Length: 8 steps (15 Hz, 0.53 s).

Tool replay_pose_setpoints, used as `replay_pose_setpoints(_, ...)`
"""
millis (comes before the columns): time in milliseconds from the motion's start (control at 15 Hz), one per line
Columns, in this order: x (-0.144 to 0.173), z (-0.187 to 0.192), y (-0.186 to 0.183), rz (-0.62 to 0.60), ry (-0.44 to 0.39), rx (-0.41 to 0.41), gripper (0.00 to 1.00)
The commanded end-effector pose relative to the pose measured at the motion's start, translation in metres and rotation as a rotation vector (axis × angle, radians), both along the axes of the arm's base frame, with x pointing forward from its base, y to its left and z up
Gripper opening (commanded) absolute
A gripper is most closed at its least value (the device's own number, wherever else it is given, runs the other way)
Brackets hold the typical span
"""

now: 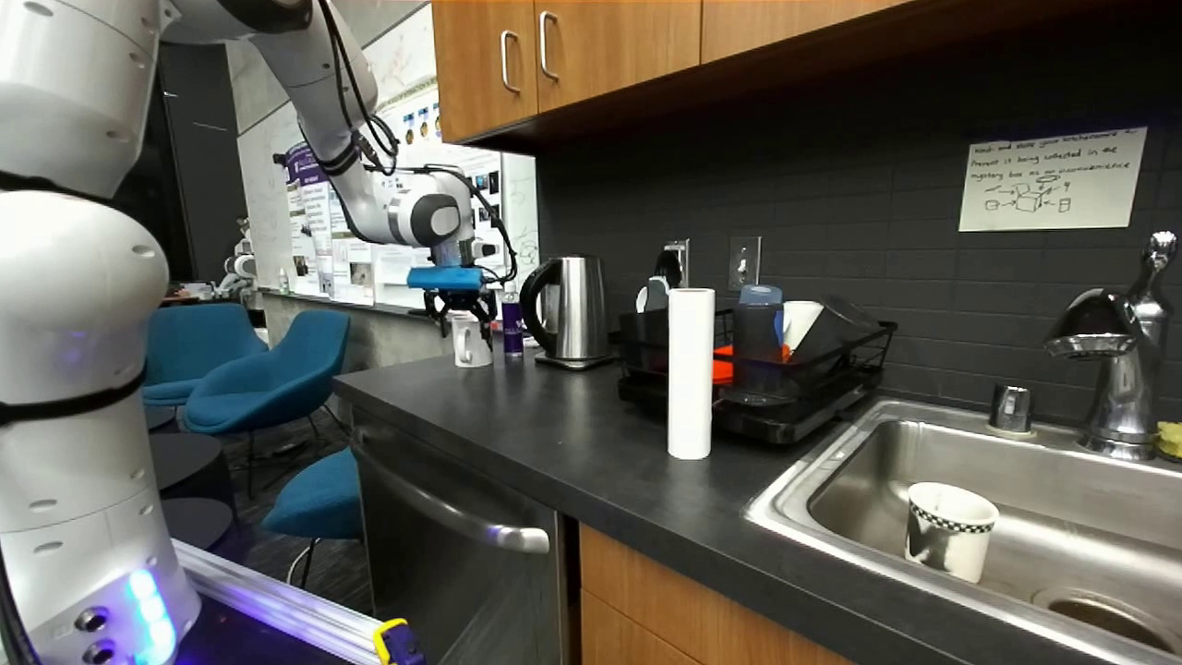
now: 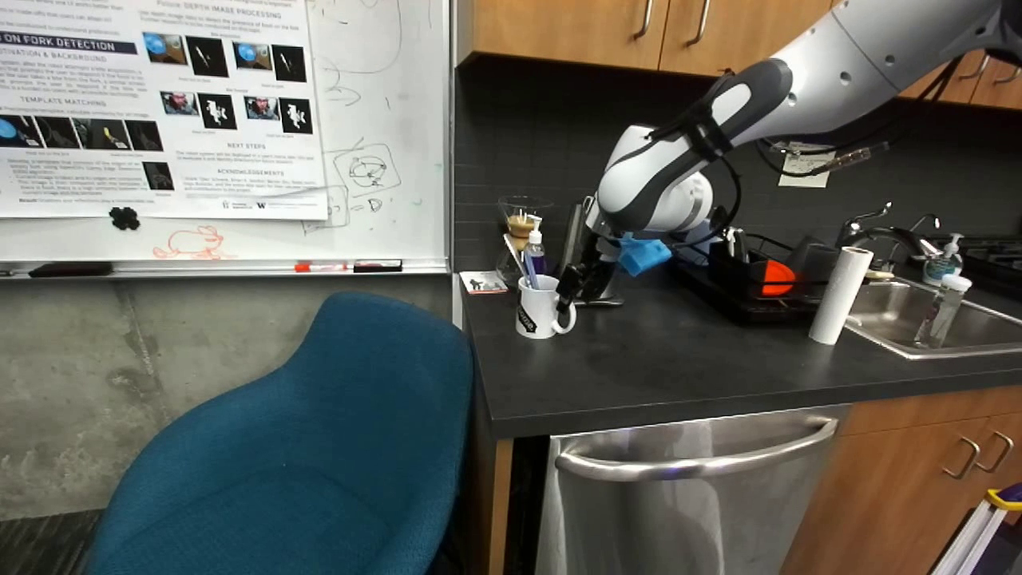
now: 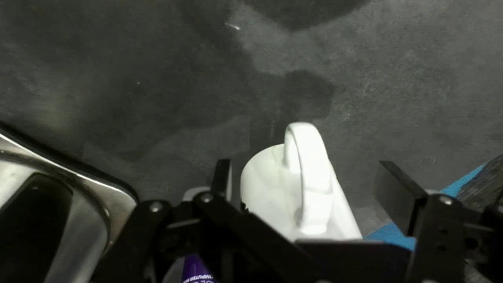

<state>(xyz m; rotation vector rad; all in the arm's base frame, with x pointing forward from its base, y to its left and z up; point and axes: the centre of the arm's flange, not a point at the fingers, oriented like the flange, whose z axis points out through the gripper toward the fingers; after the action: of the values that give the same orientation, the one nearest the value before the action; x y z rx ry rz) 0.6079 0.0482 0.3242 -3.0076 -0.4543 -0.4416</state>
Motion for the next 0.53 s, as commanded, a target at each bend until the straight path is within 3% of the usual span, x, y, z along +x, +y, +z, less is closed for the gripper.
replay_pose_setpoints(0,-0.039,0.018,-0.008,0.046,0.021,0.018,1.0)
replay_pose_setpoints(467,-0.087,0.041,-0.031,0.038,0.094,0.0,1.0)
